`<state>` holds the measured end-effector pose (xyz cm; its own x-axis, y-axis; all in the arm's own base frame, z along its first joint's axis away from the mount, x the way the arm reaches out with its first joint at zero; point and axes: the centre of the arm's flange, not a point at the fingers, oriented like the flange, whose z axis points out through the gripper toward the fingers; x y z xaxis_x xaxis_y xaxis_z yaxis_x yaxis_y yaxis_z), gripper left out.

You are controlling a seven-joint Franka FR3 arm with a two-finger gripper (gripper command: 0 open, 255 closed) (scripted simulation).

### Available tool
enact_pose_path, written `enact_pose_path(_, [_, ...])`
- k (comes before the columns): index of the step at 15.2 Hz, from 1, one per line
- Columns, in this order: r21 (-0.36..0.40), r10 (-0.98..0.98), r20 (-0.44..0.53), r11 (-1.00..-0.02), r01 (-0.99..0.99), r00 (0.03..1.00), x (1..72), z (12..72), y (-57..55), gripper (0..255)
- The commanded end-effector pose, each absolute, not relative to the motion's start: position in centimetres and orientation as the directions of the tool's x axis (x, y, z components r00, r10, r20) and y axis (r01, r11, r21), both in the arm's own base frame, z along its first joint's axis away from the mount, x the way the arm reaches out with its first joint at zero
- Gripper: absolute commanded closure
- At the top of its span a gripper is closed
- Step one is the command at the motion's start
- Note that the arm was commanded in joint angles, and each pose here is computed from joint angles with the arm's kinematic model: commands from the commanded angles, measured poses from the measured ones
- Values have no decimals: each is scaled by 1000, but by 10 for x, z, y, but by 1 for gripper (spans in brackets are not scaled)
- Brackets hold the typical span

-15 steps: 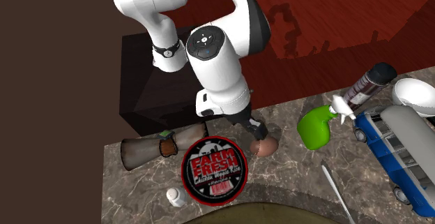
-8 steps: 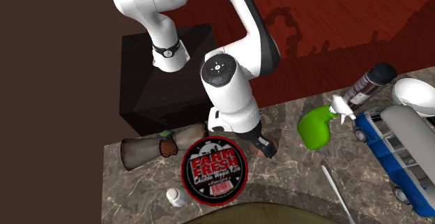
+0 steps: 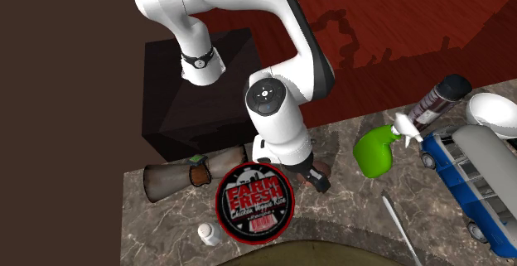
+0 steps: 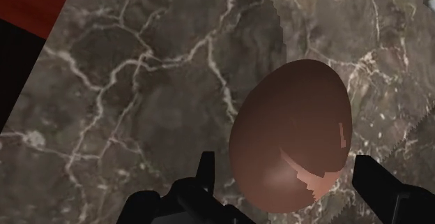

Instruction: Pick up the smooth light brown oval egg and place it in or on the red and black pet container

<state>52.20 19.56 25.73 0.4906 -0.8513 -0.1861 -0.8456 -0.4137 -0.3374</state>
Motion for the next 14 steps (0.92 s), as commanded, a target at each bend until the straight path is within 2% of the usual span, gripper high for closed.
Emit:
enact_pose_path(1, [-338, -851, -186, -414, -846, 491, 522, 257, 196, 0])
enact_pose_path(4, [-338, -851, -186, -414, -846, 491, 522, 257, 196, 0])
enact_pose_path(5, [-338, -851, -186, -414, -846, 491, 522, 257, 196, 255])
enact_pose_path(14, [-338, -851, -186, -414, -846, 491, 522, 257, 196, 255])
